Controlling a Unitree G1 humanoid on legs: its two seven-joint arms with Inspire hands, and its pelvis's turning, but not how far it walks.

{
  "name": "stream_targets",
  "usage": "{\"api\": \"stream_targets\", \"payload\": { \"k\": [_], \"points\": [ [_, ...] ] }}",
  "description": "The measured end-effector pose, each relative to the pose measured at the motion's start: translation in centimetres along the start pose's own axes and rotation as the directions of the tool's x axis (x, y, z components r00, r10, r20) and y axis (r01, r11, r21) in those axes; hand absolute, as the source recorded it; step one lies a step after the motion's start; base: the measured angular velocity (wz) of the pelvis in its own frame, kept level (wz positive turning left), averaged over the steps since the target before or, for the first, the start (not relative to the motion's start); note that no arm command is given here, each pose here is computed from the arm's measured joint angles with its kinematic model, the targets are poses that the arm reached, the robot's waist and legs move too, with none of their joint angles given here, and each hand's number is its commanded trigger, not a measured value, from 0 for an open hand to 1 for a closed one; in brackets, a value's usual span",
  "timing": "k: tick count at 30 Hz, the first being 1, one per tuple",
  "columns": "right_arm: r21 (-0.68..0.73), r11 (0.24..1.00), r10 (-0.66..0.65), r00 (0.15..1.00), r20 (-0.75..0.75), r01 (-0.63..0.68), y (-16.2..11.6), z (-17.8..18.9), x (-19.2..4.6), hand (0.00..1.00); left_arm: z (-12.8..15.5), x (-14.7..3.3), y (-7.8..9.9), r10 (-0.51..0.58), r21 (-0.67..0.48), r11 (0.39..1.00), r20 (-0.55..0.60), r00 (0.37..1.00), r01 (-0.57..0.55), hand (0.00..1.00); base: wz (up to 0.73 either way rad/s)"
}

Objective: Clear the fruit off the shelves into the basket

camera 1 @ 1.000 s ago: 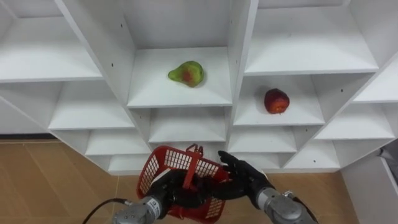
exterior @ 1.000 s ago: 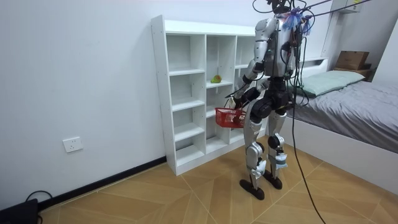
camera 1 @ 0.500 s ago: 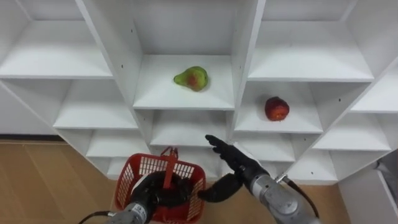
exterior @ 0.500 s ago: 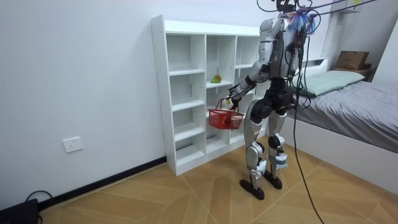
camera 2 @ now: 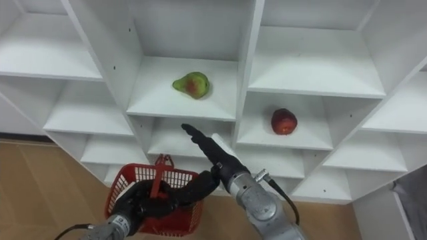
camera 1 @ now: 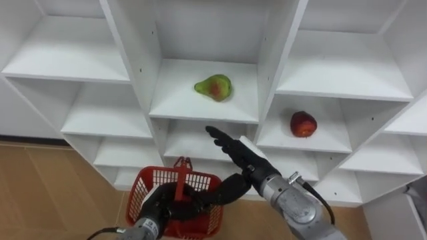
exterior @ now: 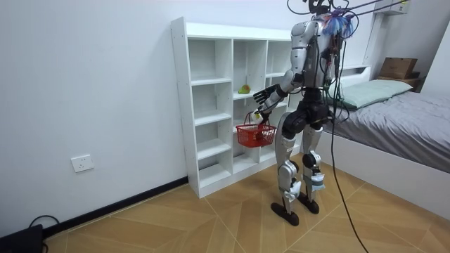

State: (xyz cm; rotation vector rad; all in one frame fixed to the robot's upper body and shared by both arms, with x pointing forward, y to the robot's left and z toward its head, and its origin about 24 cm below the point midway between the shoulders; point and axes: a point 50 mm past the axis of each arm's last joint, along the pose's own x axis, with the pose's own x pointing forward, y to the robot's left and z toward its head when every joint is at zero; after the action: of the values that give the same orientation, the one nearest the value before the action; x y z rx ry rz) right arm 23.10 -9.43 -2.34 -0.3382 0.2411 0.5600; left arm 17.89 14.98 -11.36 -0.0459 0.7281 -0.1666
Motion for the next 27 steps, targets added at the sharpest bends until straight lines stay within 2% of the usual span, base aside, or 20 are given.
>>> {"api": "stream_targets", "payload": {
  "k": [3, 11, 17, 21, 27],
  "points": [
    [-0.015, 1.0, -0.005, 1.0, 0.026, 0.005, -0.4, 0.6, 0.1, 0.0, -0.9, -0.1, -0.1, 0.004, -0.009, 1.0, -0.038, 0.999, -0.004, 1.0, 0.0],
    [-0.044, 0.998, -0.042, 0.993, 0.113, 0.047, -1.7, 2.9, 0.2, 0.0, -1.0, -0.1, -0.1, -0.011, -0.001, 1.0, -0.042, 0.999, 0.011, 1.0, 0.03],
    [-0.095, 0.989, -0.099, 0.986, 0.135, 0.112, -2.9, 3.6, 0.4, 0.0, -1.0, -0.1, 0.0, -0.038, 0.002, 0.999, -0.042, 0.998, 0.038, 1.0, 0.07],
    [-0.106, 0.982, -0.139, 0.98, 0.145, 0.155, -3.9, 3.9, 0.4, 0.0, -1.2, -0.3, 0.3, -0.035, 0.045, 0.998, -0.054, 0.998, 0.038, 1.0, 0.06],
    [-0.116, 0.961, -0.227, 0.954, 0.195, 0.252, -5.7, 5.3, 0.7, 0.0, -1.8, -0.7, 0.7, -0.029, 0.029, 0.999, -0.066, 0.997, 0.031, 1.0, 0.01]
  ]
}}
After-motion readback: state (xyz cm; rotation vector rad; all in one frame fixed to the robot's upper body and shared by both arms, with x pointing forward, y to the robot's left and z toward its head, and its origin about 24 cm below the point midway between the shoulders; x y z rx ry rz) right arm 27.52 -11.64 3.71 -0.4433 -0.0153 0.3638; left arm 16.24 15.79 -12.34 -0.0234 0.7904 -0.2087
